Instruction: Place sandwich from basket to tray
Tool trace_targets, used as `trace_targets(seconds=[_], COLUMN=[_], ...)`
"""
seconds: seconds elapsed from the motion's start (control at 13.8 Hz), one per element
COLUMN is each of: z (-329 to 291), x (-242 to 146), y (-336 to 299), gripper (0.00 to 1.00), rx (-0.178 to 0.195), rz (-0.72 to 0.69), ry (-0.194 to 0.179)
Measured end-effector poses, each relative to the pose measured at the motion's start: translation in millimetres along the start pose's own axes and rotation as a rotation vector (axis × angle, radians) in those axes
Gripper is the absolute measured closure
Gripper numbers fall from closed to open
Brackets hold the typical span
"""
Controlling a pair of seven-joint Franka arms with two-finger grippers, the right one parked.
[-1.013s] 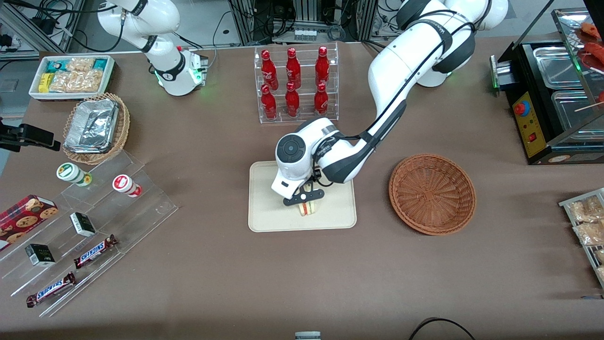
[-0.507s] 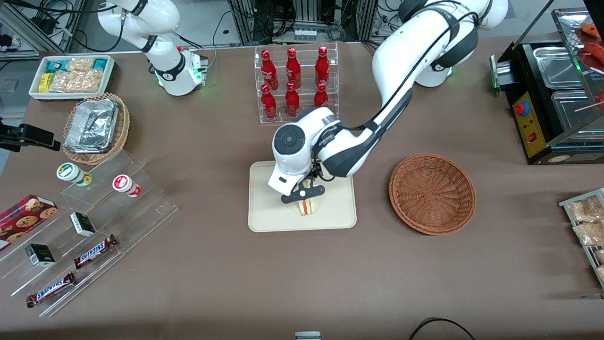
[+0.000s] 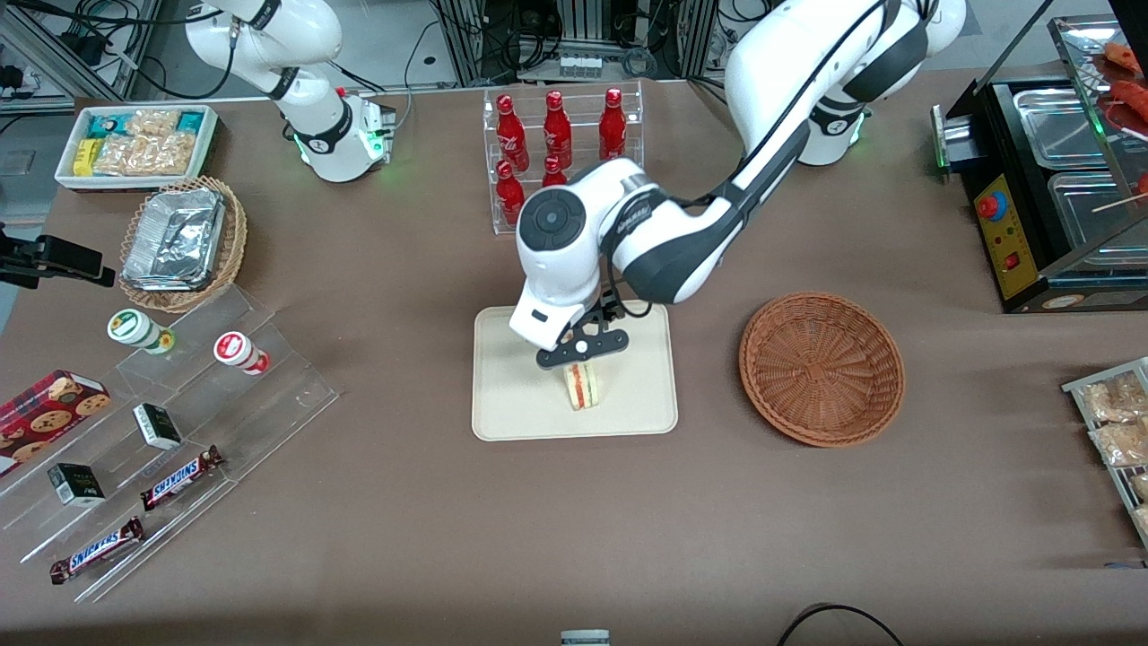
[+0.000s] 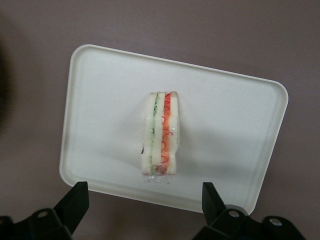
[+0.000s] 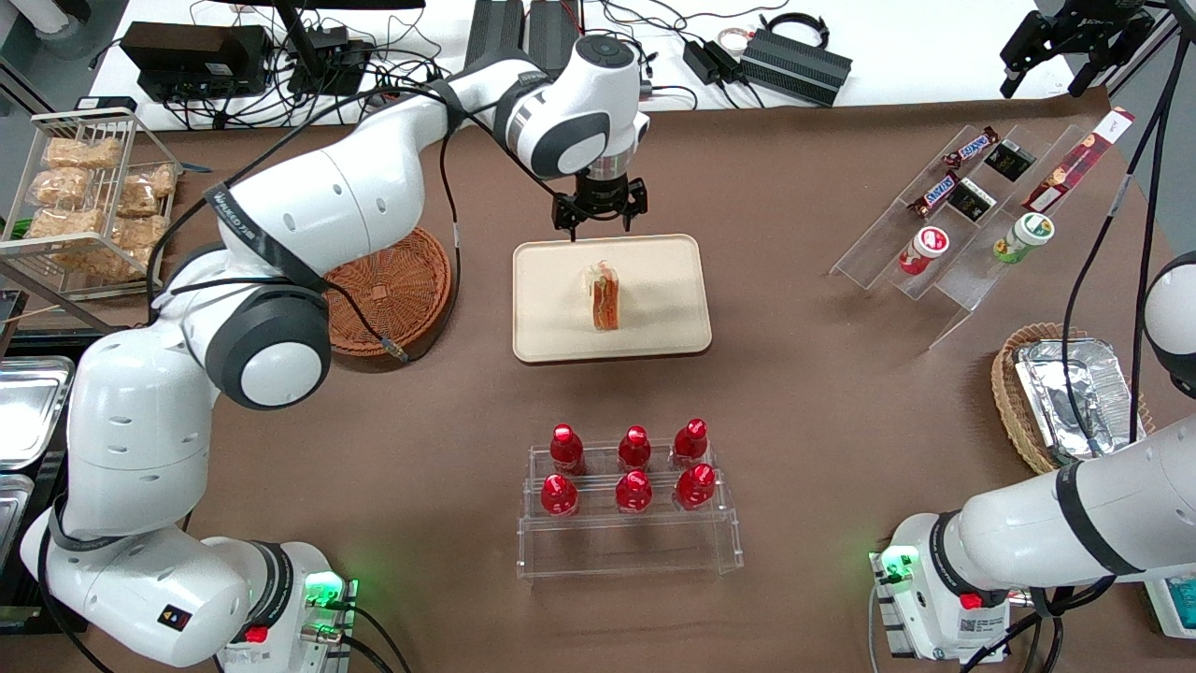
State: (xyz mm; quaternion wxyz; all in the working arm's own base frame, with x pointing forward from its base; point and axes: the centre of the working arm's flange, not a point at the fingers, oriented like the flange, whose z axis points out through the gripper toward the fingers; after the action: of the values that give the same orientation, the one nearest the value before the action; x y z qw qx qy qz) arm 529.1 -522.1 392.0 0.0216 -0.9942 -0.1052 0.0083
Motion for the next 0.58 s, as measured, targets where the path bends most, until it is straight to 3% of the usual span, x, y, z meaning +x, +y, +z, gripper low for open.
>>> trace_targets(seconds=[0.22, 0.43, 0.58], z=[-24, -48, -54], x=[29, 72, 92], y=[-38, -86, -119], gripper=[0.0, 0.0, 0.0], rx=[0.045, 0.023, 0.039], rz=[0.013, 0.031, 0.047], ry=[-0.015, -0.047, -0.058])
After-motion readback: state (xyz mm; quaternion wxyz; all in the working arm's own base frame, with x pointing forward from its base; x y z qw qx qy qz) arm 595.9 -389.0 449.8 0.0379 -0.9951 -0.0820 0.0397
